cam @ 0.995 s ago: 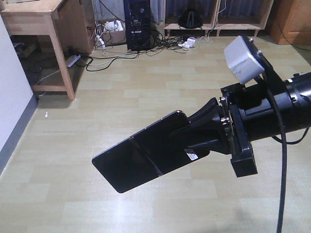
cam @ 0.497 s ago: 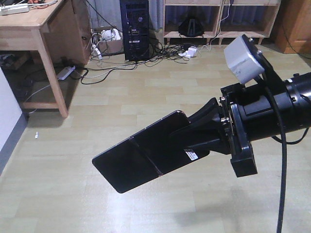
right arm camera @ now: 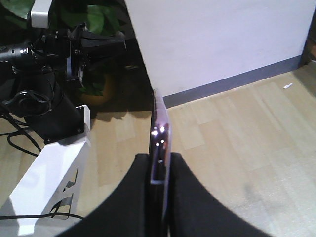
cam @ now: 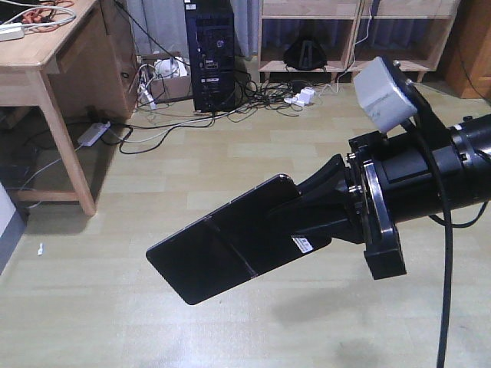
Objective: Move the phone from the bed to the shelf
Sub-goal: 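Drive the base across the floor carrying the phone in the right gripper, then turn the base toward the white desk, keeping the phone held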
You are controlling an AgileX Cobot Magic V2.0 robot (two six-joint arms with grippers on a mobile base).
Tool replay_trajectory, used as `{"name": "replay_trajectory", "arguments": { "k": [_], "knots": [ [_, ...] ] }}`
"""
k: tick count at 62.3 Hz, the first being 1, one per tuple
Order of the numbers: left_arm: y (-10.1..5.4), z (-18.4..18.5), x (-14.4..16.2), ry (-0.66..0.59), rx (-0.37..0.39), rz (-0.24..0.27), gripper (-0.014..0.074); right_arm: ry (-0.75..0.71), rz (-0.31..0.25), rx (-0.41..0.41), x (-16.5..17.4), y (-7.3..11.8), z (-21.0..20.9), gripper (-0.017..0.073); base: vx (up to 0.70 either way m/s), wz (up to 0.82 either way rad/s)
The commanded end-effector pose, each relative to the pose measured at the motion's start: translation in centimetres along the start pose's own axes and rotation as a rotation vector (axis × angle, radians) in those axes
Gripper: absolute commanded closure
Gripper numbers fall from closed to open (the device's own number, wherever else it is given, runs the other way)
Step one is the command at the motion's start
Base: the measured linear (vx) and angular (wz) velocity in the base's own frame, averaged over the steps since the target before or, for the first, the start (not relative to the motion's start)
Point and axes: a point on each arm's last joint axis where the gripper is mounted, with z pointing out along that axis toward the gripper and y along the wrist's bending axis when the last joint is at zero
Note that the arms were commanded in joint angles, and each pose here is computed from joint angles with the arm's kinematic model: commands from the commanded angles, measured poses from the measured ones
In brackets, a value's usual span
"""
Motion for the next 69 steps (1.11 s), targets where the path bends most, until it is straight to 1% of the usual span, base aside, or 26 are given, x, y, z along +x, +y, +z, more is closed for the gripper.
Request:
{"name": "replay_trajectory", "arguments": {
  "k": [1,47,69],
  "knots": [
    [0.08,-0.05,-0.62,-0.074,-0.009,-0.013,0.0593,-0.085,-0.024,-0.076,-1.49,1.76,-0.96,0.0560,0.39,0.01],
    [0.08,-0.05,-0.62,-0.074,-0.009,-0.013,0.0593,-0.085,-0.025,-0.076,-1.49,1.77,-0.96,0.0560,0.33,0.04],
    [0.08,-0.05,-0.62,-0.074,-0.009,-0.013,0.0593,-0.085,-0.025,-0.076,-1.49,1.77,-0.96,0.0560,0.21,-0.12]
  ]
}}
